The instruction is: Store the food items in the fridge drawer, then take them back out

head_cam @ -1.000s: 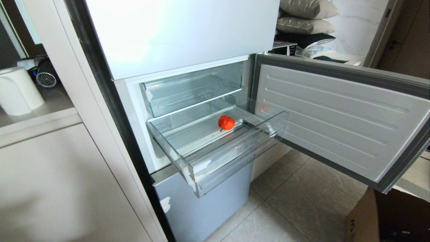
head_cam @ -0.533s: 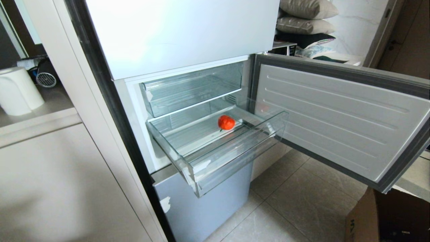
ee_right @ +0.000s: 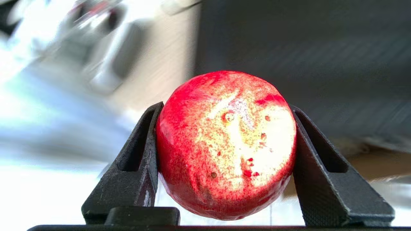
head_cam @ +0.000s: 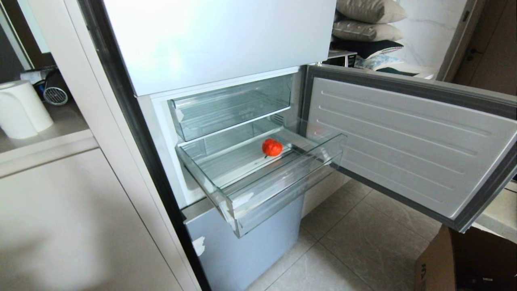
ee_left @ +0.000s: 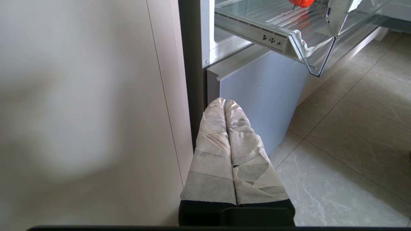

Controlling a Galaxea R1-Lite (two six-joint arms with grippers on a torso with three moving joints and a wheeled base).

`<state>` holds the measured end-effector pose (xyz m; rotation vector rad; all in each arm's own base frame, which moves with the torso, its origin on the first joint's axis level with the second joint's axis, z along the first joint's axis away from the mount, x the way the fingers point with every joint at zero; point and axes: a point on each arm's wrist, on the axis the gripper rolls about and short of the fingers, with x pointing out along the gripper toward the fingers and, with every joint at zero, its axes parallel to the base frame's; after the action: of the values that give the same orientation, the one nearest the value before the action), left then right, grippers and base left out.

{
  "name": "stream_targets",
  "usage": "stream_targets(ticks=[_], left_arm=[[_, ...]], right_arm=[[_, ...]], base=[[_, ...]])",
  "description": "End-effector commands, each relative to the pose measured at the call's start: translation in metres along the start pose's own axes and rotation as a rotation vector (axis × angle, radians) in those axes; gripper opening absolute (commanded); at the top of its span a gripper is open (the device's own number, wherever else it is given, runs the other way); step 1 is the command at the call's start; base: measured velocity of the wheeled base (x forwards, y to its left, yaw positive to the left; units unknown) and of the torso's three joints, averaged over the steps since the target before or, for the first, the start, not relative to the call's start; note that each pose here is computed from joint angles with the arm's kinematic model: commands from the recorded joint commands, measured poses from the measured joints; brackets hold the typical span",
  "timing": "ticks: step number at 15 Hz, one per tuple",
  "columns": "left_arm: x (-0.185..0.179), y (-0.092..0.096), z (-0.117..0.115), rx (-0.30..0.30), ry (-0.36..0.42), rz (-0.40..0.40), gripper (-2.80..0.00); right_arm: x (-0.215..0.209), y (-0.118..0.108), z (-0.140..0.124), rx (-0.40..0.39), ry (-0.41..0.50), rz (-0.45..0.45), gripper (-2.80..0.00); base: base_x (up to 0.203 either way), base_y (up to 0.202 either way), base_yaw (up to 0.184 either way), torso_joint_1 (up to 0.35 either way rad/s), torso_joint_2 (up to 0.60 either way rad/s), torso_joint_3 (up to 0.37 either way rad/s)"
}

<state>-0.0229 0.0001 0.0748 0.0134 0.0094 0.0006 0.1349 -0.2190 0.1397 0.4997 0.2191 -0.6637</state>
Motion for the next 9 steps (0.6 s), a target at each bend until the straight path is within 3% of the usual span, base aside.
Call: stream_targets(ticks=[1, 3, 6, 9], left_arm=[[0.000, 0.000, 0.000, 0.000, 0.000, 0.001, -2.80], [0.000, 0.000, 0.000, 0.000, 0.001, 0.001, -2.80], [0.000, 0.000, 0.000, 0.000, 0.001, 0.001, -2.80], [0.000, 0.000, 0.000, 0.000, 0.000, 0.001, -2.80]], right_arm=[[-0.052, 0.042, -0.011, -0.078, -0.072, 0.116, -2.80], [-0.077, 0.061, -0.032, -0.114, -0.058, 0.225, -2.80], [-0.104, 0.070, -0.053, -0.148, -0.047, 0.369, -2.80], [-0.114, 0.073, -0.061, -0.160, -0.046, 0.411, -2.80]], base=[[0.000, 0.000, 0.000, 0.000, 0.00, 0.000], [0.000, 0.000, 0.000, 0.000, 0.00, 0.000], [0.000, 0.000, 0.000, 0.000, 0.00, 0.000], [0.000, 0.000, 0.000, 0.000, 0.00, 0.000]])
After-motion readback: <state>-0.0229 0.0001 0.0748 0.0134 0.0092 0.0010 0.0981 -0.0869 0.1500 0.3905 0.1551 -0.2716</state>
